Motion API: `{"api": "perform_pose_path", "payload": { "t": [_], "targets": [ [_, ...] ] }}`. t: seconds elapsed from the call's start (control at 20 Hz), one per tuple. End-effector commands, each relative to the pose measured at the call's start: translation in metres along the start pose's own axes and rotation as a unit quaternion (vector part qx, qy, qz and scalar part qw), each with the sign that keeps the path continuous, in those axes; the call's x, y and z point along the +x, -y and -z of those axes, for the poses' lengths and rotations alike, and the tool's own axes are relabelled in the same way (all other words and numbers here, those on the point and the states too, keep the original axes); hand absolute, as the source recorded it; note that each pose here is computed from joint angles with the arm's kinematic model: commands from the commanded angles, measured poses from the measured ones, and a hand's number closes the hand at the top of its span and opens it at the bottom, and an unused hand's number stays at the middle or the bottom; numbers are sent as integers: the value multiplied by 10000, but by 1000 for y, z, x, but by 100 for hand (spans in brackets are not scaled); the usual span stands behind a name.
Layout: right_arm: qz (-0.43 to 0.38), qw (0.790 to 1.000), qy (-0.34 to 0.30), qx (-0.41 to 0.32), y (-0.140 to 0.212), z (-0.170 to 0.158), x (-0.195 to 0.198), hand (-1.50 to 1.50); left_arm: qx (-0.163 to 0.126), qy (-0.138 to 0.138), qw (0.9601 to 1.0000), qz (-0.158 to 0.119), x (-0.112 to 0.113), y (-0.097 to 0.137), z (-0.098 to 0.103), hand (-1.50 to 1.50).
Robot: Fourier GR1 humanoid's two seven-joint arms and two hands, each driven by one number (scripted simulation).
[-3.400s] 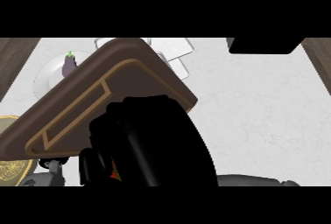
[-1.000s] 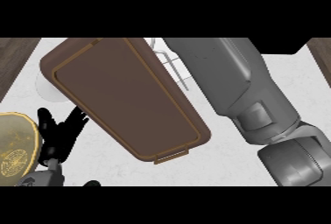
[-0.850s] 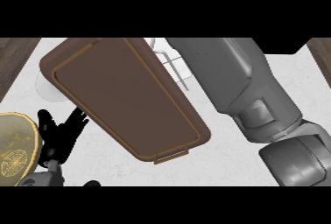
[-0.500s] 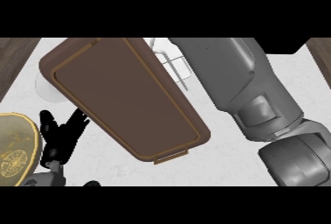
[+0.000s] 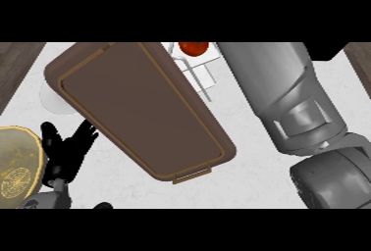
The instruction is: Pick the tomato from the tray and place it in the tiered shelf
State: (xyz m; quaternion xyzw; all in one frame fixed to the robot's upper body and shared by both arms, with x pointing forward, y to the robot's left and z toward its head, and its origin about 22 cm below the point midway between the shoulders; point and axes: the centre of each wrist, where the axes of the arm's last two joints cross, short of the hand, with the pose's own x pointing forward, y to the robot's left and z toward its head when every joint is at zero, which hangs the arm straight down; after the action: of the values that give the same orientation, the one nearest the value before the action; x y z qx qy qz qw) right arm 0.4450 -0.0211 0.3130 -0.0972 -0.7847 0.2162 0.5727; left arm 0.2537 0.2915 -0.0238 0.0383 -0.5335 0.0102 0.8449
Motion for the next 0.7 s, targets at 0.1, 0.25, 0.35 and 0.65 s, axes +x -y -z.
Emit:
{"api": "perform_pose_path", "payload": {
  "t": [0.1, 0.25, 0.35, 0.65],
  "targets": [
    [1223, 9918, -130, -354, 32, 5, 5, -150, -32, 50, 10000, 4, -5, 7, -7, 0],
    [1221, 9870, -248, -1020, 52, 7, 7, -150, 18, -16, 10000, -34, -5, 0, -7, 0],
    [1110, 9853, -258, -1273, 48, 6, 3, -150, 101, -63, 9999, -3, -3, 1, 4, 0],
    [1286, 9625, -615, -2308, 128, 3, -30, -150, -20, -107, 9999, -50, 5, 10, 7, 0]
  ]
}}
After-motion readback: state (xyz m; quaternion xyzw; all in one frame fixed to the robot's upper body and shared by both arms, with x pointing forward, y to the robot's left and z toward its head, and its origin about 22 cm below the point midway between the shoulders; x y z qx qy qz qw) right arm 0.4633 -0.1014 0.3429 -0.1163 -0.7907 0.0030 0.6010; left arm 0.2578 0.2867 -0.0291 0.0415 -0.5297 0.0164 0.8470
